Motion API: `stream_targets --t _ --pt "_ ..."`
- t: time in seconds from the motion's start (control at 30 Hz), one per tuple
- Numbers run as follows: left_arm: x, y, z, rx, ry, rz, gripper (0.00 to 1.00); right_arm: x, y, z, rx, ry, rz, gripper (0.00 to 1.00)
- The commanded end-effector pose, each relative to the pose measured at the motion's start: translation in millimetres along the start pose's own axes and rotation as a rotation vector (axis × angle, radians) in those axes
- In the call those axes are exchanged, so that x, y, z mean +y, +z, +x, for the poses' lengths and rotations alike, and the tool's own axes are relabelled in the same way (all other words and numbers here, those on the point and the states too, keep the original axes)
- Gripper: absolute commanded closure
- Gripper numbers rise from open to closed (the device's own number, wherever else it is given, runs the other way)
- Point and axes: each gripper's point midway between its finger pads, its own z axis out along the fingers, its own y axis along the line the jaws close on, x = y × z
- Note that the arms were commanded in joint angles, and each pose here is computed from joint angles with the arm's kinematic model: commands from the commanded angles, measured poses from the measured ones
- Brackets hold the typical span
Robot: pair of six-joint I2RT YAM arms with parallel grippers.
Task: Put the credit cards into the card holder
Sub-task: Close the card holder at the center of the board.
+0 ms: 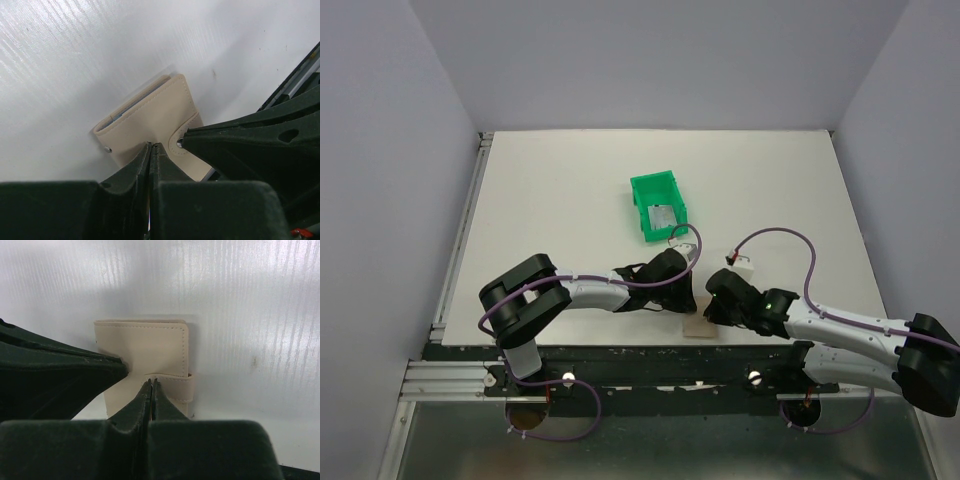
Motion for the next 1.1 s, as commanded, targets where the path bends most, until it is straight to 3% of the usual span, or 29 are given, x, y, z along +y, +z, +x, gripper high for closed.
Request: stream_targets --t 0.0,1.07 --pt "8.8 2.4 9.9 0.04 0.007 -0.026 0.87 -25.2 -1.0 15.7 0.061 -0.009 0.09 0.96" --pt "6.8 5.0 8.0 0.042 0.01 -0.023 0.87 -85.2 -9.1 73.1 0.278 0.086 0.371 1.0"
